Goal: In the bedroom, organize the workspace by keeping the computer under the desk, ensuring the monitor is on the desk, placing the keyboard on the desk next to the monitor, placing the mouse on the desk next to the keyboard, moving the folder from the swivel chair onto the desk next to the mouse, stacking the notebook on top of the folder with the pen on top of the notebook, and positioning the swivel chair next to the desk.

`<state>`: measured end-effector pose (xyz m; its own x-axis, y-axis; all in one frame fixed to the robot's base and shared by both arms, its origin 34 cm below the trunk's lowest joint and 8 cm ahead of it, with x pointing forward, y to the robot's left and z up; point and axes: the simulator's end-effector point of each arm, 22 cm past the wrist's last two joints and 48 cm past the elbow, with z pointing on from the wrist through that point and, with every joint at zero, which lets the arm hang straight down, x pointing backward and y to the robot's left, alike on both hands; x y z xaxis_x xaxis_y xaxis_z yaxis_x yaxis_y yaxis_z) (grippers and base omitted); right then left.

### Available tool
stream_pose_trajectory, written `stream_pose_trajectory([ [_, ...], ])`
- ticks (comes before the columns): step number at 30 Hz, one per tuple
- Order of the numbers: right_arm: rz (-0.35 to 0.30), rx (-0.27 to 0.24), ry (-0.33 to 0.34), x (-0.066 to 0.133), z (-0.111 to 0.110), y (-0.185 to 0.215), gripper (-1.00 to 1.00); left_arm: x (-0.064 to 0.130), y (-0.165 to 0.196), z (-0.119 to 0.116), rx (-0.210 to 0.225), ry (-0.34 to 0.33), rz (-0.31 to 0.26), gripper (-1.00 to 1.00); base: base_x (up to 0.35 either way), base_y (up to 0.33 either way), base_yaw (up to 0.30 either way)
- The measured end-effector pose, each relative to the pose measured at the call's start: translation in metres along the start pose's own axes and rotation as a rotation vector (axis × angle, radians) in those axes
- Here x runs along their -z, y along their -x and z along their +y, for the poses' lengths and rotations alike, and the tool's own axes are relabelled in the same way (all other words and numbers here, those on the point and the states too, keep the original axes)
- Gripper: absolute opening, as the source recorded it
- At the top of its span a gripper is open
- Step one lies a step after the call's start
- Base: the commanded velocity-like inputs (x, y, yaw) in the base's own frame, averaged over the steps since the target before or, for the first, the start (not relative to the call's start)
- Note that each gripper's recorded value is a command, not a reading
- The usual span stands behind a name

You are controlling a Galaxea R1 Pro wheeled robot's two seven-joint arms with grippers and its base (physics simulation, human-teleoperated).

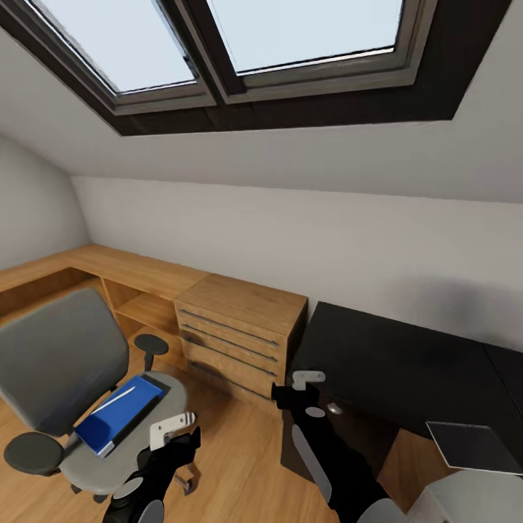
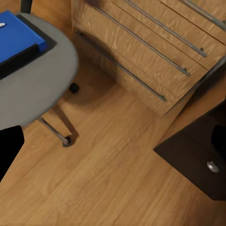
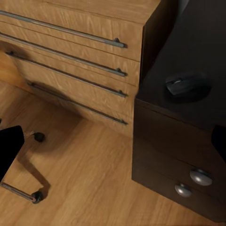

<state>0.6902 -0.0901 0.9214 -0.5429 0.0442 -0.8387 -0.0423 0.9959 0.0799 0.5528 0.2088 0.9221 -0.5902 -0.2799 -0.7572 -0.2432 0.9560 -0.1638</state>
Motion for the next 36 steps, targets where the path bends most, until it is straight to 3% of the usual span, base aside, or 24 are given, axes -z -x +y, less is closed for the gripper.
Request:
stream_pose_trajectory([
  [5, 0.0, 0.0, 0.0, 0.0, 0.0, 0.0, 1.0, 0.0, 0.0, 0.0, 0.0, 0.0, 0.0, 1.0, 0.321, 0.0, 0.0],
  [6, 0.0, 0.01, -0.015, -0.001, -0.011, -0.001, 1.0, 0.0, 0.0, 0.0, 0.0, 0.0, 0.0, 1.0, 0.321, 0.0, 0.0],
  [15, 0.001, 0.018, -0.028, -0.003, -0.021, -0.002, 1.0, 0.0, 0.0, 0.0, 0.0, 0.0, 0.0, 1.0, 0.291, 0.0, 0.0],
  [29, 0.064, 0.043, -0.057, -0.009, -0.037, -0.033, 1.0, -0.001, 0.0, 0.0, -0.001, 0.001, 0.0, 1.0, 0.029, 0.0, 0.0],
  [36, 0.035, 0.076, -0.092, -0.012, -0.057, -0.033, 1.0, 0.0, -0.001, -0.001, -0.002, -0.001, 0.002, 1.0, 0.119, 0.0, 0.0],
])
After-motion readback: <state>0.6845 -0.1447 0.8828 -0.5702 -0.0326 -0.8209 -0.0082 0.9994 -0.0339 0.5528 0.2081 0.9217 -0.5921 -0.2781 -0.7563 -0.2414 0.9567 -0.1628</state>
